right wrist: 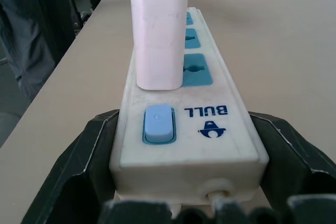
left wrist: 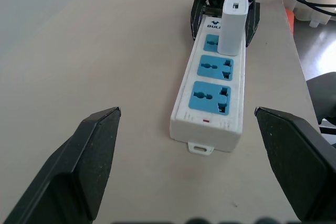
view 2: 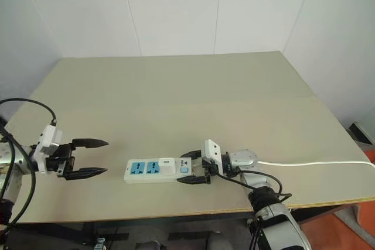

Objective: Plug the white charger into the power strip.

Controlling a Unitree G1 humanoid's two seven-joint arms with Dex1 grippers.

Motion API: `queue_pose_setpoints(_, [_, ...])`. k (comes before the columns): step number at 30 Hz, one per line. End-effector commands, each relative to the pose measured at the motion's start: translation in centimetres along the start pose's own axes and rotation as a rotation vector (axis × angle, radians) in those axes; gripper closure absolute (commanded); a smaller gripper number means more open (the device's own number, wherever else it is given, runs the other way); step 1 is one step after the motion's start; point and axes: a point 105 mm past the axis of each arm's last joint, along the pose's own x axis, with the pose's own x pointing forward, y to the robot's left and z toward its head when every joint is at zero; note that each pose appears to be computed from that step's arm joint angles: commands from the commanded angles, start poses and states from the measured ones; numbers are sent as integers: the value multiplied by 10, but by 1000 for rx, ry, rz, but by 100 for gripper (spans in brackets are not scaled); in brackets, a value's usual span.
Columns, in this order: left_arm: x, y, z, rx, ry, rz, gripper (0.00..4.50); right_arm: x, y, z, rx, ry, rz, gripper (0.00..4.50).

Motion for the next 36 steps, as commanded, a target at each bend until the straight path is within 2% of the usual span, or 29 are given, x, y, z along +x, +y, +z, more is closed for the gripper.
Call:
queue_pose_setpoints(1, [1, -4, 8, 39, -6, 4, 0, -2, 0, 5, -10, 3, 26, 3])
queue_pose_setpoints(7, [8, -7, 9, 37, -24, 13, 0, -16, -5, 15, -38, -9, -6, 3])
queue_pose_setpoints(14, [2, 1, 9, 57, -20, 49, 0, -60, -5, 59, -181, -26, -71, 3])
queue_pose_setpoints(21, [-14, 1, 9, 81, 28, 58, 0, -132, 6, 72, -209, 184, -78, 3])
queue_pose_setpoints(26, [-29, -3, 11, 90, 23, 97, 0, -173, 18, 89, -167, 257, -105, 3])
queue_pose_setpoints(31, [-33, -8, 10, 89, 24, 126, 0, -194, 25, 90, -154, 310, -162, 3])
queue_pose_setpoints(36, [-29, -11, 10, 88, 23, 123, 0, -195, 32, 86, -171, 322, -179, 3])
